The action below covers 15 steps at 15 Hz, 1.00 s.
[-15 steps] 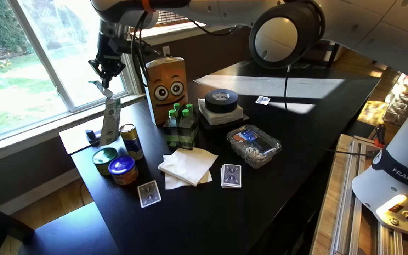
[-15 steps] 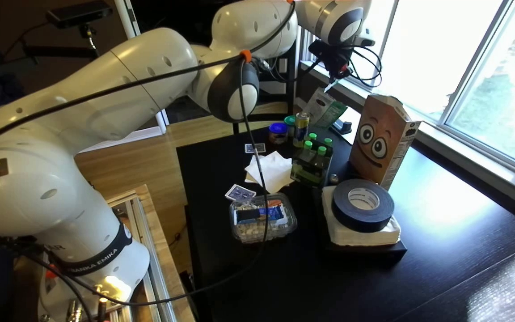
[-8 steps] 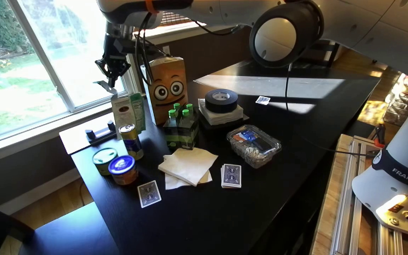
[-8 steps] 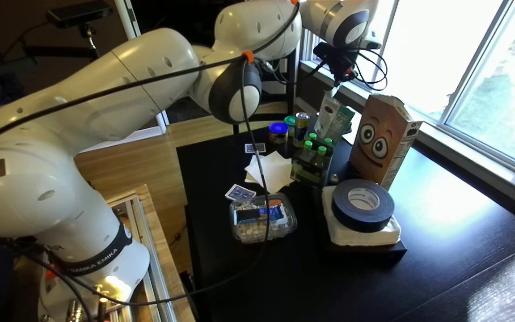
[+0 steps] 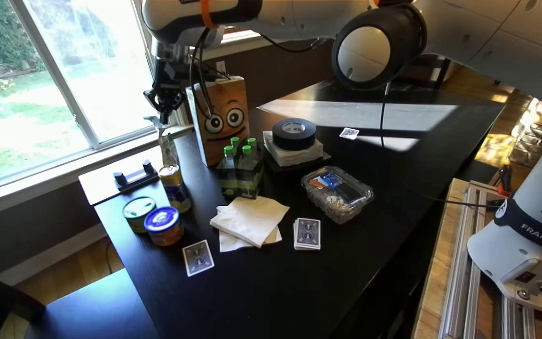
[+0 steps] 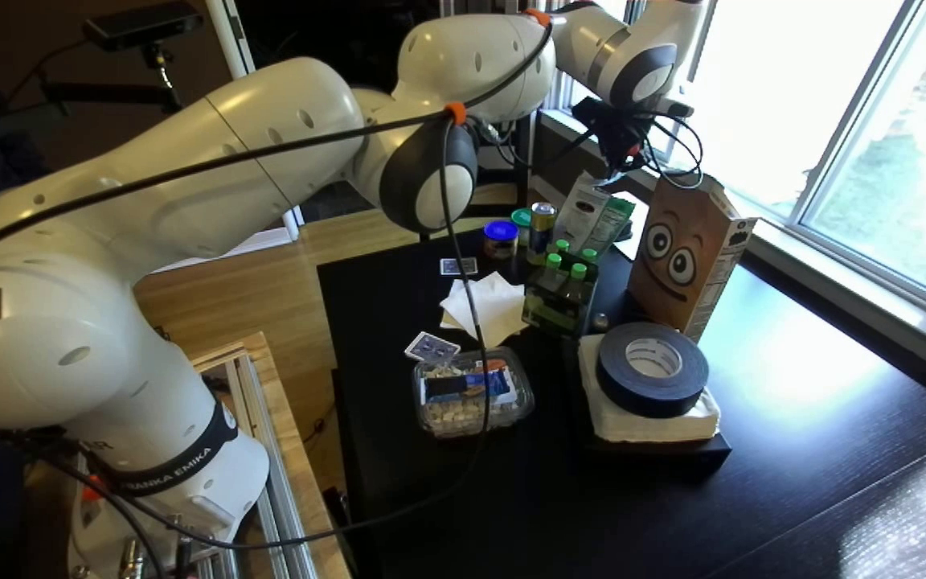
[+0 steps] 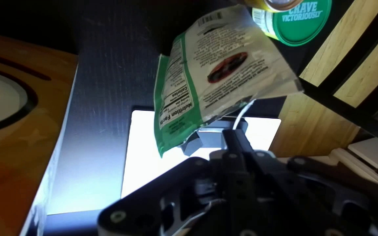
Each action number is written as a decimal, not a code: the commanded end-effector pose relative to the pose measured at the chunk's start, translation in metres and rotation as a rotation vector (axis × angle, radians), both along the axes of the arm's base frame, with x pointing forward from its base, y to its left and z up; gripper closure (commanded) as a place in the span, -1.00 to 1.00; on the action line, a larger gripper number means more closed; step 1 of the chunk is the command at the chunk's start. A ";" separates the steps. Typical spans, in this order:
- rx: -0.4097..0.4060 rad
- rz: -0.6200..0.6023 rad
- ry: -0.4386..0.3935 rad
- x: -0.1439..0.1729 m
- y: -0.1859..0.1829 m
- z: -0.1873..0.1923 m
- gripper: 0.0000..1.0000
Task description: Place the white and green packet vertically upright
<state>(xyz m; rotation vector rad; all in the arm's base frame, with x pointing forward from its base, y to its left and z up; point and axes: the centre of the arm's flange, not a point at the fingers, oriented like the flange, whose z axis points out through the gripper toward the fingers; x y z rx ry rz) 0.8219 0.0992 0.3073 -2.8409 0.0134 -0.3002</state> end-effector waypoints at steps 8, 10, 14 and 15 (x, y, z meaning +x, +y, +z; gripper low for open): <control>-0.001 -0.005 0.066 -0.078 -0.010 -0.014 1.00; 0.007 -0.008 0.082 -0.079 -0.010 -0.015 0.48; 0.009 -0.014 0.065 -0.081 -0.010 -0.009 0.09; 0.010 -0.013 0.051 -0.080 -0.009 -0.005 -0.06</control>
